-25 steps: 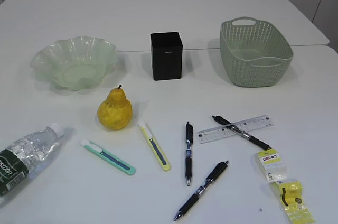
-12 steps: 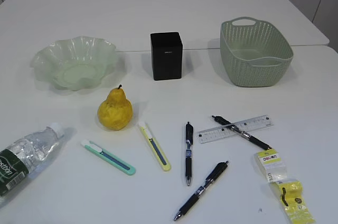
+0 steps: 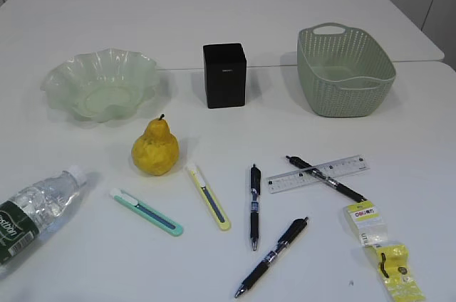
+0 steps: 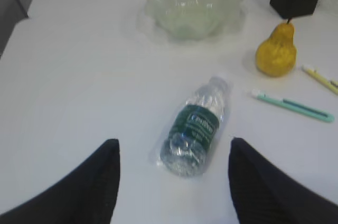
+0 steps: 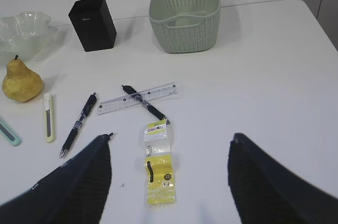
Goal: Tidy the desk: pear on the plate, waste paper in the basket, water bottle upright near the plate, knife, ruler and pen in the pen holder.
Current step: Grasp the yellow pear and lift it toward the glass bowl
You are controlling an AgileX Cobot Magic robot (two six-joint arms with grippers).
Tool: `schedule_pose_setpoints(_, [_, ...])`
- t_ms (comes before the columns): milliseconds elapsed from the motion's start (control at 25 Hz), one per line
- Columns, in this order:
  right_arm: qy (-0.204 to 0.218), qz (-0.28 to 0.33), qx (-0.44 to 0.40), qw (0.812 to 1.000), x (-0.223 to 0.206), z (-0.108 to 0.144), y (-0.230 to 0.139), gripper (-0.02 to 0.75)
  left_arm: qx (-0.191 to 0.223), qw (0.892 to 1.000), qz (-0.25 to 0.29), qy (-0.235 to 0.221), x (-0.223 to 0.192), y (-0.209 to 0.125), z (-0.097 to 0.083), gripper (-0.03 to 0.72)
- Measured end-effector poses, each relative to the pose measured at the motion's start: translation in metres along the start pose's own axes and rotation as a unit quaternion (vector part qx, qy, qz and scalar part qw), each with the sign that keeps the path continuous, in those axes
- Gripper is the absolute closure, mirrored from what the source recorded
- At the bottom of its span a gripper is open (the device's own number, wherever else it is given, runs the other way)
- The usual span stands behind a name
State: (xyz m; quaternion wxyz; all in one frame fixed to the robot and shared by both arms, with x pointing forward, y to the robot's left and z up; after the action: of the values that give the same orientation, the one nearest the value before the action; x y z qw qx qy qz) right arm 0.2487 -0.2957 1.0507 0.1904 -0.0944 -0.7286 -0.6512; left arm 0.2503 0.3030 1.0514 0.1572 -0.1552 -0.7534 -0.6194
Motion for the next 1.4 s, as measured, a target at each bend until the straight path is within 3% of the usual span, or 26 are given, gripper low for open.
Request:
schedule_pose_setpoints(200, [-0.001, -0.012, 0.001, 1.000, 0.000, 0.000, 0.003, 0.197, 0.001, 0.998, -0.067, -0.016, 0.002, 0.015, -0.004, 0.233])
schedule_pose_setpoints(480, [-0.004, -0.031, 0.018, 0.999, -0.001, -0.001, 0.008, 0.197, 0.005, 0.995, -0.098, -0.030, 0.003, 0.023, -0.007, 0.233])
schedule_pose_setpoints(880, [-0.003, -0.013, 0.066, 0.998, -0.022, -0.005, 0.042, 0.197, 0.032, 0.998, -0.022, -0.046, -0.026, 0.032, -0.016, 0.233])
schedule_pose_setpoints(1160, [-0.004, -0.015, 0.081, 0.997, -0.037, -0.006, 0.056, 0.197, 0.017, 0.999, -0.007, -0.051, -0.030, 0.055, -0.024, 0.234])
schedule_pose_setpoints(1400, [0.003, 0.030, 0.098, 0.995, -0.059, -0.008, 0.065, 0.197, 0.004, 0.998, 0.019, -0.068, -0.049, 0.076, -0.033, 0.234])
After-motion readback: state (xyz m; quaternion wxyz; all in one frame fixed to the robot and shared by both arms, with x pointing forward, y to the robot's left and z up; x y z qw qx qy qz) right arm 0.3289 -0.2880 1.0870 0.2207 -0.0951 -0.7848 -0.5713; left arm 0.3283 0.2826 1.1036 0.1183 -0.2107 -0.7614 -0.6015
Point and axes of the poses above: a point on each arm's last joint axis where the gripper is mounted, x pointing back along that axis away from the gripper, z along the wrist's bending axis when the last joint is at zero, y = z × x, the point moved 2 cm from there along -x, pointing out along that axis toward the gripper, and after that the axes turned 13 degrees about x, right-handed, at the moved point
